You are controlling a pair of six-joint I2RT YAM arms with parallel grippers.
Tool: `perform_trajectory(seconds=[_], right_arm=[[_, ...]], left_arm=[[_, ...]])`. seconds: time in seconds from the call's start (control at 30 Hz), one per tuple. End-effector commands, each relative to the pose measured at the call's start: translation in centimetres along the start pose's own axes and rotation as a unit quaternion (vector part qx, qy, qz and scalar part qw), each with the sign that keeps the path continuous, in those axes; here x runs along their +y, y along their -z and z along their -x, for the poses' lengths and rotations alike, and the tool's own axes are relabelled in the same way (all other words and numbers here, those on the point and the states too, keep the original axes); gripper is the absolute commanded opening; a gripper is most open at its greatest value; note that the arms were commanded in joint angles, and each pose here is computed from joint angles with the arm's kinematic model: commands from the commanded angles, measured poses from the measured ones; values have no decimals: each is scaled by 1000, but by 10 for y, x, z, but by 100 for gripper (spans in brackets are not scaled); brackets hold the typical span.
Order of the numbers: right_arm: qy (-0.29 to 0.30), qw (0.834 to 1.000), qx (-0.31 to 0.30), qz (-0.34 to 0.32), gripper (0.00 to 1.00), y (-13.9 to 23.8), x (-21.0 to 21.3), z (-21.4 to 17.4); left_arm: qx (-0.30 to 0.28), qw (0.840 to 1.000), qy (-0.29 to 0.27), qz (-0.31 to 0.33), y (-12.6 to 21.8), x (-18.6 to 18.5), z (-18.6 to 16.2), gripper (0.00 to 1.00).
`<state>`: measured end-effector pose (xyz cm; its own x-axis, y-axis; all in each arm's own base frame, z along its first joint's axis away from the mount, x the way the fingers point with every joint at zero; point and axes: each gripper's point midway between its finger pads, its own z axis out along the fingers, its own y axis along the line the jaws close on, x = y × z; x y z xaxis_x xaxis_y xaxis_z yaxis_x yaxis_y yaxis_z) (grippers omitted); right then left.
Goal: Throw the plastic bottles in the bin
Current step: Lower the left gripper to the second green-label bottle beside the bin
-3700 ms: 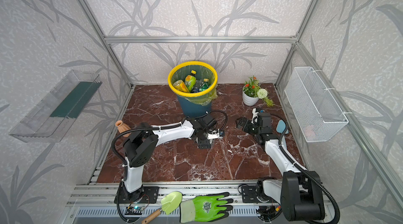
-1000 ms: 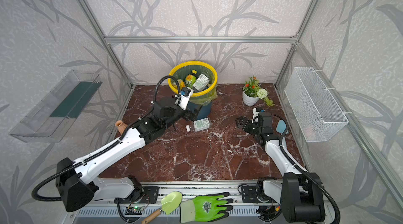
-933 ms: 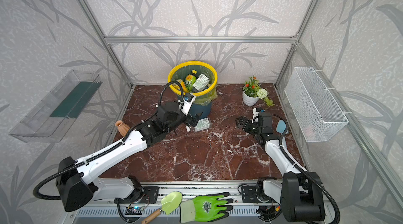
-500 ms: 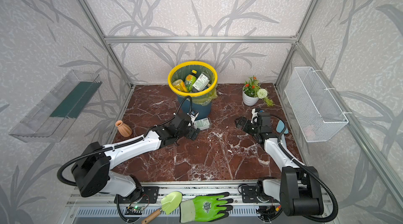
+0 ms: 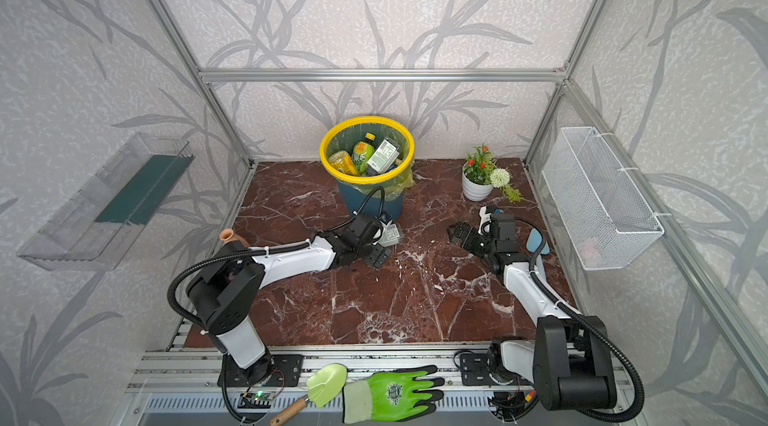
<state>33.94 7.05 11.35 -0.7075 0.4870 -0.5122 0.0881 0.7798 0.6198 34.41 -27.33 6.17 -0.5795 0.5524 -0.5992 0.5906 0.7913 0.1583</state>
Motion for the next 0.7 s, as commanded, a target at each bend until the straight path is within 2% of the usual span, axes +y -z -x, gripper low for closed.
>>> perform_trajectory(seconds=[0.0,0.3,0.6,0.67], right_arm=[[6,1000,-7,6,100,3,6,8],[3,1000,-5,10,100,1,7,8],[2,1000,-4,12,100,-1,7,8],[2,1000,-3,11,100,-1,6,8]], left_arm=[[-1,1000,0,-24,-1,-7,6,95],[9,994,24,-102,12,-41,1,80],[-13,993,37,-109,40,-55,9,79],[-21,995,37,-95,43,-50,16,82]])
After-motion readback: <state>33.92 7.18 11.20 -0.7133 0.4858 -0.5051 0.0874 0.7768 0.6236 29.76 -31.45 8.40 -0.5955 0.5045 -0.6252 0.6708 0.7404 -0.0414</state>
